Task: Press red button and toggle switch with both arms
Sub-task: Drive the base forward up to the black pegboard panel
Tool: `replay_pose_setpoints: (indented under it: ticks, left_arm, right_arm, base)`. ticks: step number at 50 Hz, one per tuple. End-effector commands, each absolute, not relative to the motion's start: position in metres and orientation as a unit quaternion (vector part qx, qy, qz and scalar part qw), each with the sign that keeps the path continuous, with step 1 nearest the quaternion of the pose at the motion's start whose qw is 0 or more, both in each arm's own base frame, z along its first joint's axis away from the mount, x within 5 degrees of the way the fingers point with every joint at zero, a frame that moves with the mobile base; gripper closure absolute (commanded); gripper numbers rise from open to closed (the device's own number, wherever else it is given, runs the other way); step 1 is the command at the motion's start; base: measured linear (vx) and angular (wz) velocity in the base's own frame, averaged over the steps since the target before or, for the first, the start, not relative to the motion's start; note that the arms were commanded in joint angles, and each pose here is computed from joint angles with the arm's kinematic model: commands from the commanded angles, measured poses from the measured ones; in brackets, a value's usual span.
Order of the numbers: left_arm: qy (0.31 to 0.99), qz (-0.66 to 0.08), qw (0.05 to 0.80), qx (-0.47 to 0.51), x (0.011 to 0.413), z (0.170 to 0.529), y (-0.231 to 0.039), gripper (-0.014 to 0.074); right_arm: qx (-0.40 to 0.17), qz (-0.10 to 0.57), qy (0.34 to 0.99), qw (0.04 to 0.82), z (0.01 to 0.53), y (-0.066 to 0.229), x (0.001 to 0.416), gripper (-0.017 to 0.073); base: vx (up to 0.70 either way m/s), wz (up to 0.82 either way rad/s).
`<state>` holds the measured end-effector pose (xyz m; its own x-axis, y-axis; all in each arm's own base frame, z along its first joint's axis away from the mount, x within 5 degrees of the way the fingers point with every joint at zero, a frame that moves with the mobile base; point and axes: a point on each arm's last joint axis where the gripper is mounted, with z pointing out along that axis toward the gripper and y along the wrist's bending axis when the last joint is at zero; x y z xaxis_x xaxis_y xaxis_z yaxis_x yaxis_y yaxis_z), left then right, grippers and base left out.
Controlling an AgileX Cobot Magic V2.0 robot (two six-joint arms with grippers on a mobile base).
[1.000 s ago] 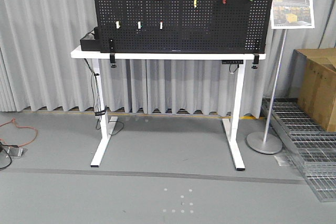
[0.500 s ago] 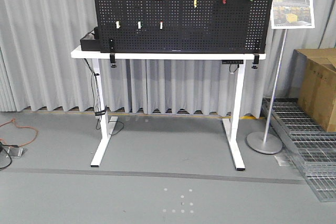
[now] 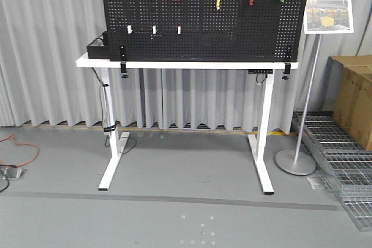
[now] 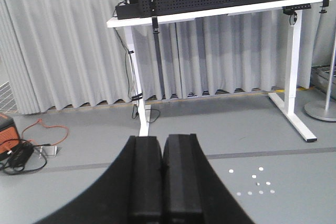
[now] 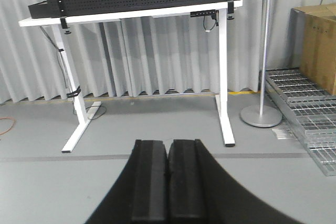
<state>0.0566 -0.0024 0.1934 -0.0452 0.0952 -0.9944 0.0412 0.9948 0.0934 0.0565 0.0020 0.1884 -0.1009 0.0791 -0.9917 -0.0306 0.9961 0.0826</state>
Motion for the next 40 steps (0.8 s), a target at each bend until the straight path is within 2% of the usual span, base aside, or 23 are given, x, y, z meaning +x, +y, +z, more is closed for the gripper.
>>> replay_pose_setpoints:
  ticks: [1, 19, 40]
  left_arm:
    - [0.702, 0.017, 0.711, 0.042, 0.0569, 0.1899, -0.0021, 0.0592]
    - [0.702, 0.017, 0.711, 0.042, 0.0569, 0.1899, -0.0021, 0.0592]
    - [0.702, 0.017, 0.711, 0.042, 0.0569, 0.1899, -0.0021, 0.0592]
  right_arm:
    - [0.011, 0.037, 0.71, 0.703, 0.1934, 0.0019, 0.0561, 0.0562]
    - [0.011, 0.037, 0.71, 0.703, 0.1934, 0.0019, 0.0561, 0.0562]
    - [0.011, 0.037, 0.71, 0.703, 0.1934, 0.0019, 0.0561, 0.0562]
  base:
    - [0.23, -0.1]
    - [0.3, -0.07]
    - [0.43, -0.03]
